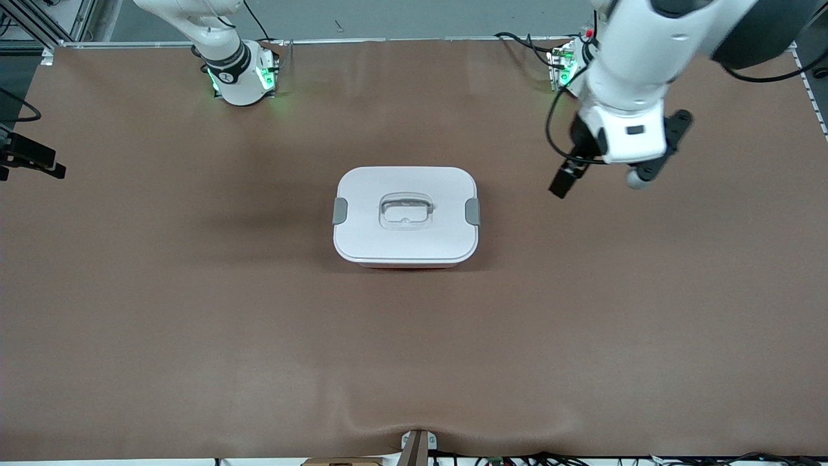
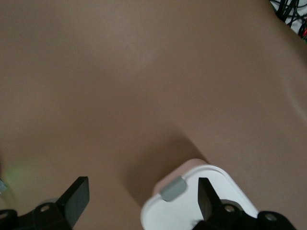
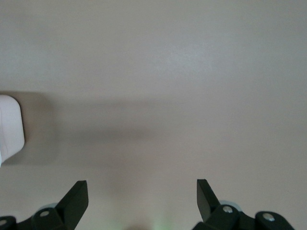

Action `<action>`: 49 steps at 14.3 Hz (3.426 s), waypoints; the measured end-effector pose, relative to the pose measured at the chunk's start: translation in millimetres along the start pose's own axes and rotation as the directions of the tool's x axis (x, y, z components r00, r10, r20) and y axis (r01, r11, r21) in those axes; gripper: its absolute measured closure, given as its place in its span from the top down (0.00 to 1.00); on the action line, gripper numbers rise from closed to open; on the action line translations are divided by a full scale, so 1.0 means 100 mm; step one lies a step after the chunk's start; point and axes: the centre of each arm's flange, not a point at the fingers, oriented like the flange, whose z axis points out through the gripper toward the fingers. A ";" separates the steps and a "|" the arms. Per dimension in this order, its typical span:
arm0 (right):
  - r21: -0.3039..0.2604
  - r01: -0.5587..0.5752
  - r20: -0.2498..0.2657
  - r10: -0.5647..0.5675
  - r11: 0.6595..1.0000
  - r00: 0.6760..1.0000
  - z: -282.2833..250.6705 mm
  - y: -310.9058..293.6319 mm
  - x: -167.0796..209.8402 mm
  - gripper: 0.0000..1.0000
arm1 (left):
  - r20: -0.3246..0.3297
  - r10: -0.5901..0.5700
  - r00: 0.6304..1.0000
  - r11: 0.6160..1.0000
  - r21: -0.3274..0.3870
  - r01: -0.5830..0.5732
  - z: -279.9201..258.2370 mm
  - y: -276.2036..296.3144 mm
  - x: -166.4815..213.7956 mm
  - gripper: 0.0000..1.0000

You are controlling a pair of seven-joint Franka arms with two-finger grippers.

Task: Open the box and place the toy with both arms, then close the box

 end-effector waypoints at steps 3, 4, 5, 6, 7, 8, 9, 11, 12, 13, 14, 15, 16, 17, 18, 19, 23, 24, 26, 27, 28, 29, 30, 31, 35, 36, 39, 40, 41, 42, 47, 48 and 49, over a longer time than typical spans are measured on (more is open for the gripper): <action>0.000 -0.016 0.000 0.016 1.000 1.000 0.00 -0.01 0.00 1.00 | 0.027 0.129 0.991 0.992 -0.008 -0.129 -0.12 -0.26 0.57 1.00; 0.000 -0.017 0.000 0.017 1.000 1.000 0.00 -0.01 0.00 1.00 | 0.031 0.175 0.984 0.985 -0.011 -0.175 -0.13 -0.34 0.73 1.00; 0.000 -0.017 -0.001 0.017 1.000 1.000 0.00 -0.01 0.00 1.00 | 0.033 0.219 0.975 0.976 -0.011 -0.219 -0.13 -0.42 0.87 1.00; 0.000 -0.018 -0.001 0.018 1.000 1.000 0.00 -0.01 0.00 1.00 | 0.033 0.253 0.967 0.968 -0.011 -0.252 -0.14 -0.48 0.97 1.00; 0.000 -0.019 -0.001 0.019 1.000 1.000 0.00 -0.01 0.00 1.00 | 0.036 0.286 0.957 0.958 -0.008 -0.286 -0.14 -0.53 1.04 1.00; 0.000 -0.020 -0.001 0.020 1.000 1.000 0.00 -0.01 0.00 1.00 | 0.043 0.320 0.946 0.947 0.001 -0.321 -0.14 -0.59 1.11 1.00; 0.000 -0.021 -0.001 0.021 1.000 1.000 0.00 -0.01 0.00 1.00 | 0.045 0.354 0.934 0.935 0.012 -0.355 -0.16 -0.67 1.17 1.00; 0.000 -0.023 0.000 0.023 1.000 1.000 -0.01 0.00 0.00 1.00 | 0.050 0.390 0.919 0.919 0.039 -0.392 -0.28 -0.86 1.22 1.00; 0.000 -0.025 0.000 0.025 1.000 1.000 -0.01 0.01 0.00 1.00 | 0.050 0.397 0.916 0.916 0.042 -0.400 -0.37 -0.96 1.21 1.00; 0.000 -0.026 -0.001 0.026 1.000 1.000 -0.01 0.03 -0.01 1.00 | 0.047 0.414 0.909 0.908 0.045 -0.416 -0.46 -1.05 1.18 1.00; 0.000 -0.025 -0.001 0.025 1.000 1.000 -0.01 0.04 -0.01 1.00 | 0.043 0.436 0.899 0.898 0.047 -0.438 -0.52 -1.15 1.15 1.00; 0.000 -0.025 -0.001 0.025 1.000 1.000 -0.01 0.04 -0.01 1.00 | 0.043 0.460 0.887 0.886 0.047 -0.461 -0.56 -1.27 1.15 1.00; 0.000 -0.024 -0.001 0.024 1.000 1.000 -0.01 0.04 -0.01 1.00 | 0.045 0.485 0.874 0.873 0.044 -0.486 -0.58 -1.39 1.18 1.00; 0.000 -0.023 -0.001 0.023 1.000 1.000 -0.01 0.04 -0.01 1.00 | 0.051 0.507 0.860 0.860 0.040 -0.509 -0.58 -1.51 1.22 1.00; 0.000 -0.022 -0.001 0.022 1.000 1.000 -0.01 0.04 -0.01 1.00 | 0.055 0.529 0.847 0.847 0.035 -0.531 -0.58 -1.61 1.27 1.00; 0.000 -0.021 -0.001 0.021 1.000 1.000 -0.01 0.03 -0.01 1.00 | 0.058 0.554 0.831 0.831 0.030 -0.556 -0.58 -1.68 1.31 1.00; -0.002 -0.018 -0.010 0.018 1.000 1.000 -0.01 0.02 0.01 1.00 | 0.059 0.653 0.755 0.756 0.019 -0.655 -0.59 -1.74 1.34 1.00; -0.008 -0.015 -0.015 0.014 1.000 1.000 -0.02 0.02 0.02 1.00 | 0.056 0.671 0.739 0.740 0.017 -0.673 -0.60 -1.73 1.33 1.00; -0.025 -0.006 -0.017 0.006 1.000 1.000 -0.02 0.00 0.02 1.00 | 0.044 0.706 0.707 0.707 0.014 -0.707 -0.63 -1.69 1.34 1.00; -0.030 0.000 -0.016 0.000 1.000 1.000 -0.02 -0.04 0.03 1.00 | 0.041 0.722 0.690 0.691 0.013 -0.723 -0.64 -1.67 1.35 1.00; -0.030 0.003 -0.016 -0.004 1.000 1.000 -0.02 -0.06 0.03 1.00 | 0.042 0.740 0.672 0.672 0.012 -0.741 -0.63 -1.64 1.36 1.00; -0.030 0.003 -0.016 -0.004 1.000 1.000 -0.02 -0.06 0.03 1.00 | 0.045 0.752 0.657 0.657 0.012 -0.754 -0.62 -1.62 1.37 1.00; -0.030 0.003 -0.016 -0.003 1.000 1.000 -0.02 -0.06 0.03 1.00 | 0.047 0.760 0.648 0.648 0.011 -0.761 -0.60 -1.60 1.38 1.00; -0.030 0.002 -0.016 -0.003 1.000 1.000 -0.01 -0.06 0.03 1.00 | 0.049 0.762 0.646 0.646 0.011 -0.763 -0.59 -1.59 1.39 1.00; -0.030 -0.002 -0.014 0.002 1.000 1.000 -0.01 -0.04 0.03 1.00 | 0.046 0.754 0.655 0.656 0.009 -0.755 -0.60 -1.58 1.39 1.00; -0.029 -0.003 -0.013 0.003 1.000 1.000 -0.01 -0.03 0.03 1.00 | 0.045 0.748 0.662 0.663 0.008 -0.749 -0.61 -1.57 1.38 1.00; -0.029 -0.004 -0.012 0.004 1.000 1.000 -0.01 -0.03 0.03 1.00 | 0.045 0.742 0.669 0.669 0.002 -0.743 -0.61 -1.57 1.37 1.00; -0.028 -0.004 -0.011 0.004 1.000 1.000 0.00 -0.03 0.03 1.00 | 0.044 0.742 0.669 0.669 0.002 -0.743 -0.61 -1.56 1.37 1.00; -0.028 -0.003 -0.011 0.003 1.000 1.000 0.00 -0.03 0.03 1.00 | 0.044 0.742 0.669 0.669 0.002 -0.743 -0.61 -1.56 1.37 1.00; -0.027 -0.001 -0.011 0.001 1.000 1.000 0.00 -0.04 0.03 1.00 | 0.043 0.742 0.669 0.670 0.002 -0.743 -0.61 -1.56 1.37 1.00; -0.027 0.004 -0.011 -0.004 1.000 1.000 0.00 -0.07 0.03 1.00 | 0.043 0.732 0.679 0.680 0.003 -0.733 -0.62 -1.56 1.37 1.00; -0.027 0.005 -0.011 -0.005 1.000 1.000 0.00 -0.08 0.03 1.00 | 0.043 0.730 0.682 0.683 0.003 -0.731 -0.62 -1.56 1.37 1.00; -0.027 0.006 -0.011 -0.006 1.000 1.000 0.00 -0.08 0.04 1.00 | 0.043 0.727 0.685 0.686 0.003 -0.728 -0.62 -1.56 1.37 1.00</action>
